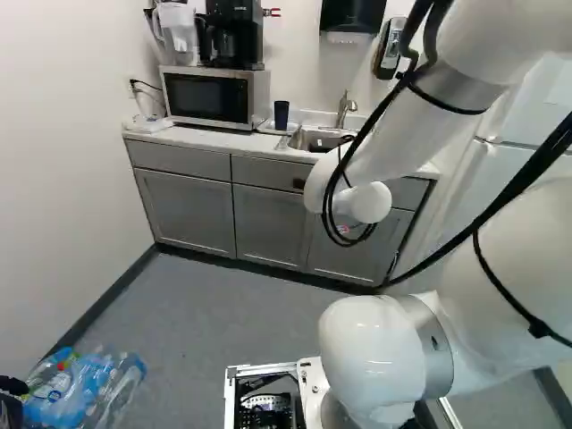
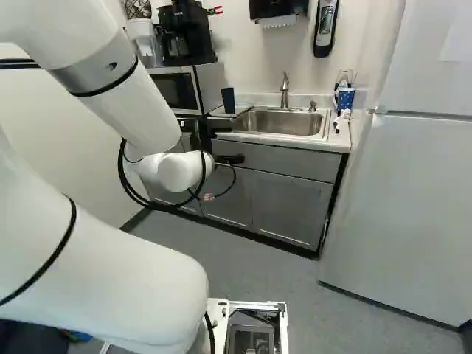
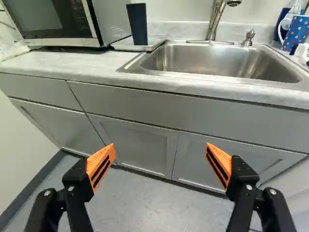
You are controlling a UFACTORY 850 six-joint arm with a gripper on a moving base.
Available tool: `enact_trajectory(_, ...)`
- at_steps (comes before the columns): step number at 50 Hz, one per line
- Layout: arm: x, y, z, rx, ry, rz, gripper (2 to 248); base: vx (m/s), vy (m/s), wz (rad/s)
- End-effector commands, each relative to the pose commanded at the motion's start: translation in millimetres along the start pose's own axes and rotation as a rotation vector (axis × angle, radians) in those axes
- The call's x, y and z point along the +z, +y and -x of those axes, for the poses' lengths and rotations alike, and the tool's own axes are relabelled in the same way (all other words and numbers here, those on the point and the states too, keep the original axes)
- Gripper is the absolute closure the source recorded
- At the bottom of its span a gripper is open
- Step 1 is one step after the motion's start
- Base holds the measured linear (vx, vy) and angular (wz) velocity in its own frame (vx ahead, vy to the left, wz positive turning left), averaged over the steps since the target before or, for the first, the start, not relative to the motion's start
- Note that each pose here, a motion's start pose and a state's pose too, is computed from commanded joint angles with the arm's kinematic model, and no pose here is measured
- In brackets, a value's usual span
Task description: Rinse the cup and place it in the tray
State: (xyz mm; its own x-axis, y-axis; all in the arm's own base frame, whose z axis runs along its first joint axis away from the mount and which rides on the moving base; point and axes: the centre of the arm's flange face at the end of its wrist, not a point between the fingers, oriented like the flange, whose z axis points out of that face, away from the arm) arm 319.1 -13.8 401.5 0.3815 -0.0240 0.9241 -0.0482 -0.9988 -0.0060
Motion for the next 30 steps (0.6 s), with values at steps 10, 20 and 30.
enact_trajectory(10,-9,-4.0,16.9,-0.008,0.019,-0.014,3,0.000,0.000,0.000)
enact_trajectory(20,-18,-7.0,30.7,-0.014,0.035,-0.025,3,0.000,0.000,0.000)
enact_trajectory(30,-24,-9.1,40.6,-0.018,0.047,-0.033,3,0.000,0.000,0.000)
